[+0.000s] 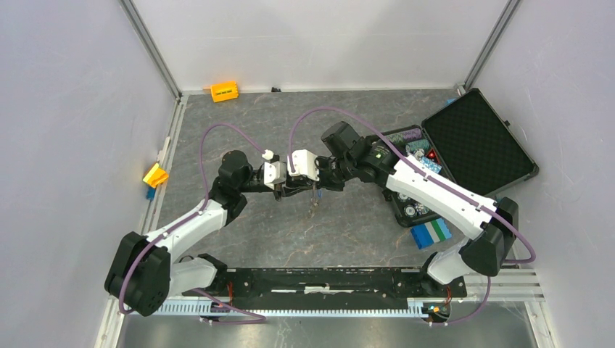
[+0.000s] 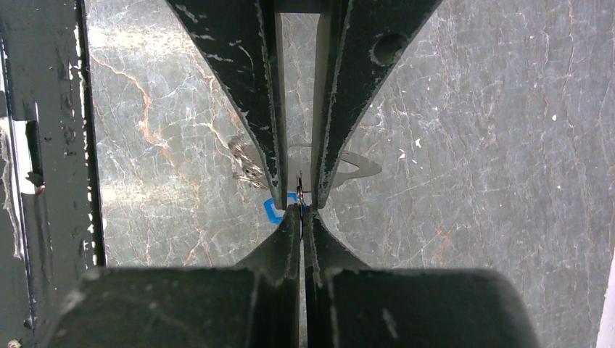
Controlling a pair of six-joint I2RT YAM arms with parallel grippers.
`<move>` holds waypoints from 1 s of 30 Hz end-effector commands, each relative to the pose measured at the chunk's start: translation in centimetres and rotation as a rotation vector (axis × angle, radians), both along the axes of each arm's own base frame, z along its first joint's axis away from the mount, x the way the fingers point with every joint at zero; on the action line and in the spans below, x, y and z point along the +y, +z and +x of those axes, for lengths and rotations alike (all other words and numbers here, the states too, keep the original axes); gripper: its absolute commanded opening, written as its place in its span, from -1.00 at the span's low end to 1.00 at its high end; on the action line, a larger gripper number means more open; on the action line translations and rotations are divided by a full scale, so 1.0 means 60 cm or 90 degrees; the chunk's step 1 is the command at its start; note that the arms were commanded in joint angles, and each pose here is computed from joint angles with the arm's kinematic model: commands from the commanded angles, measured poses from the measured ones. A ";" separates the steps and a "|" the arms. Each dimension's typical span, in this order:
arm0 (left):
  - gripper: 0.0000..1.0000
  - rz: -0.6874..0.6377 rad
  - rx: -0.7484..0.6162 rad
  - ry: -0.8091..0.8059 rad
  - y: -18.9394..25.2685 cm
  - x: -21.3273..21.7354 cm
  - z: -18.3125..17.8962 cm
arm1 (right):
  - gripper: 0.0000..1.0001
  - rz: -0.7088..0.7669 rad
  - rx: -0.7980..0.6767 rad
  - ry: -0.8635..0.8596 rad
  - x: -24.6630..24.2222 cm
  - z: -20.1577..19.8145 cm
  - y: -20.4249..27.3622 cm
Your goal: Put the keys on the keyring
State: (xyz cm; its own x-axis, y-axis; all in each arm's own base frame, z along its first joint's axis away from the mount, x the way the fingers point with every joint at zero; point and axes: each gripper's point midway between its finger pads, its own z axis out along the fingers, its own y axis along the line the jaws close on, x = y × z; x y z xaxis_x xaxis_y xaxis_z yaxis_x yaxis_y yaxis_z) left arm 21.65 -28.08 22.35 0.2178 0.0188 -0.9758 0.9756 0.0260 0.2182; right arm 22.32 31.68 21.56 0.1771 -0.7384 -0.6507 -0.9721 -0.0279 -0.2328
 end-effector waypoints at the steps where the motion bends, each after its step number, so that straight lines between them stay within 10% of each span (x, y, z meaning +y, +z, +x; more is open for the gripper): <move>1: -0.55 -0.009 -0.007 -0.017 0.014 -0.001 -0.008 | -1.00 0.045 -0.026 0.001 0.012 0.003 0.040; 30: -0.95 0.001 0.010 -0.014 0.005 0.001 -0.008 | -1.00 0.058 -0.026 0.000 0.014 0.000 0.044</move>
